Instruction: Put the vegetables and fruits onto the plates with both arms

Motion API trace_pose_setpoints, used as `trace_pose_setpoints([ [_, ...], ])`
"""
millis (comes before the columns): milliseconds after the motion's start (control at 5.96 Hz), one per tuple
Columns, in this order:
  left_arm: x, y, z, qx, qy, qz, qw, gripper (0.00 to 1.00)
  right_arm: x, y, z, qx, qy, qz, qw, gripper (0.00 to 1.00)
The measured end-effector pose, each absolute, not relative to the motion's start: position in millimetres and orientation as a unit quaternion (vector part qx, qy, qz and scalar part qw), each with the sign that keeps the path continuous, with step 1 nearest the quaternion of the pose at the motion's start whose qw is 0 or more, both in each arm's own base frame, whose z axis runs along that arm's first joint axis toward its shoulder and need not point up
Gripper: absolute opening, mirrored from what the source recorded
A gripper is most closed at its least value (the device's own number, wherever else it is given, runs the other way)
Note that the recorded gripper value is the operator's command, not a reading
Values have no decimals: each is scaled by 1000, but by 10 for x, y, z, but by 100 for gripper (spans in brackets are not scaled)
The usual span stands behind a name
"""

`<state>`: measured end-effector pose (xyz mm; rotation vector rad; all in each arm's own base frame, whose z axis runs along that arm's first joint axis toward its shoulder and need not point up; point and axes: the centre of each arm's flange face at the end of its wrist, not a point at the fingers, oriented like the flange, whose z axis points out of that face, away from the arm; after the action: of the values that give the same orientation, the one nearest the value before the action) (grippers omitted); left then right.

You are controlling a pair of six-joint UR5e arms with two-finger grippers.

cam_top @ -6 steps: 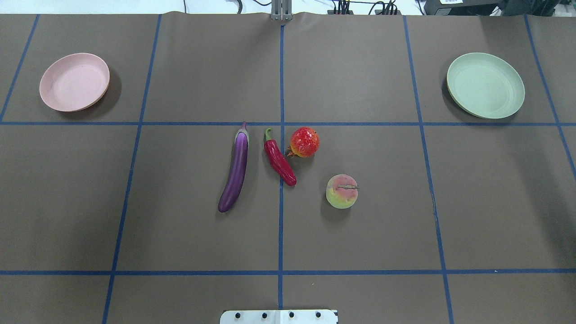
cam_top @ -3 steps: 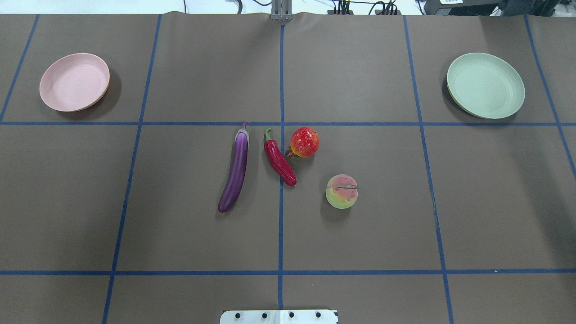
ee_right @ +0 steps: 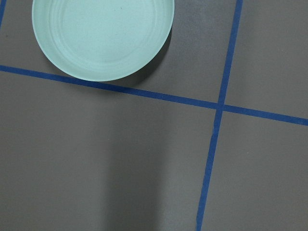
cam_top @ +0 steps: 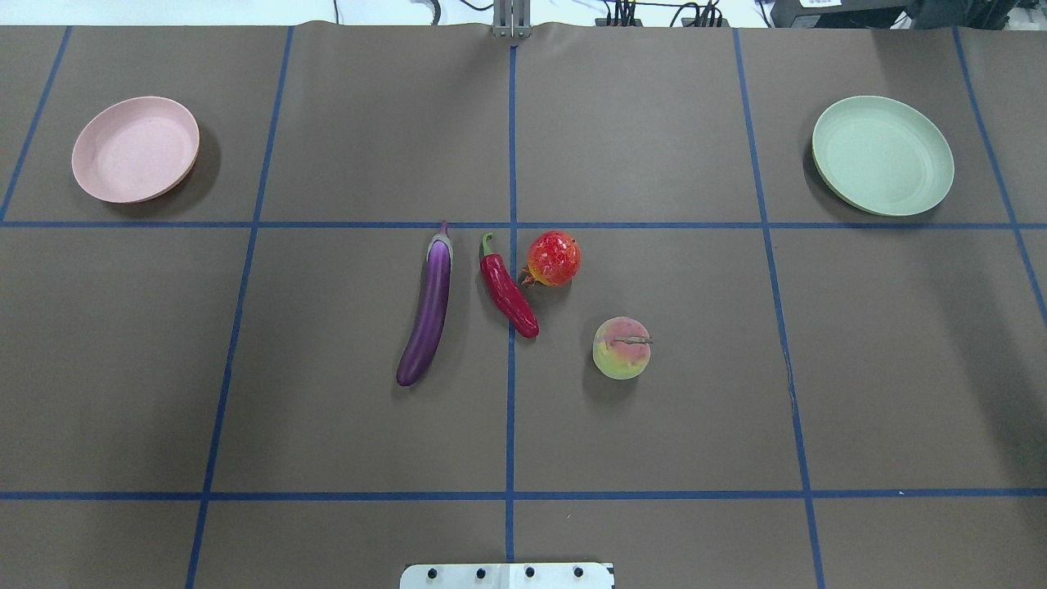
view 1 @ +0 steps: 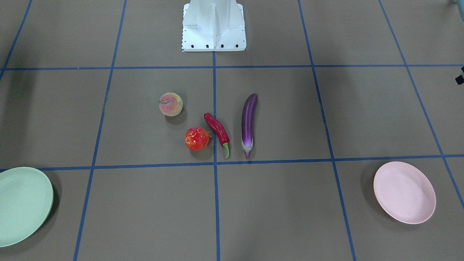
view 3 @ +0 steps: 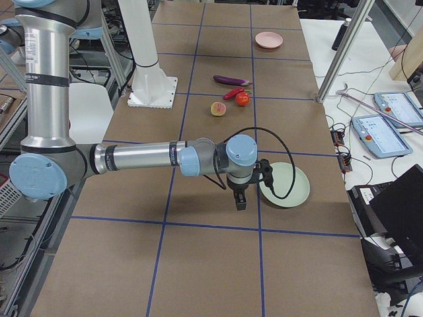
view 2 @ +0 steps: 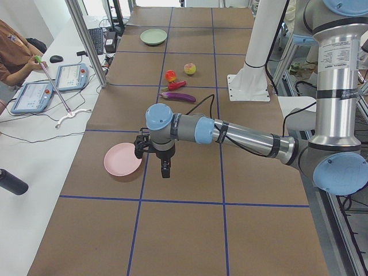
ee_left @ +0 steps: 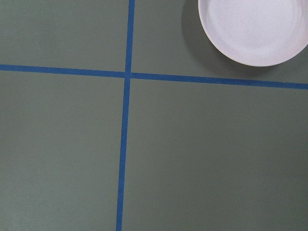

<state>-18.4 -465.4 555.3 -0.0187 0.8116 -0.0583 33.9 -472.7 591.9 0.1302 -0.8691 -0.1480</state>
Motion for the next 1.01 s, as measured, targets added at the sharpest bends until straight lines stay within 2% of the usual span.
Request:
trace_pose_setpoints([
  [1006, -162, -4655, 5530, -7, 396, -24, 918, 100, 188, -4689, 5804, 88, -466, -87, 876, 100],
])
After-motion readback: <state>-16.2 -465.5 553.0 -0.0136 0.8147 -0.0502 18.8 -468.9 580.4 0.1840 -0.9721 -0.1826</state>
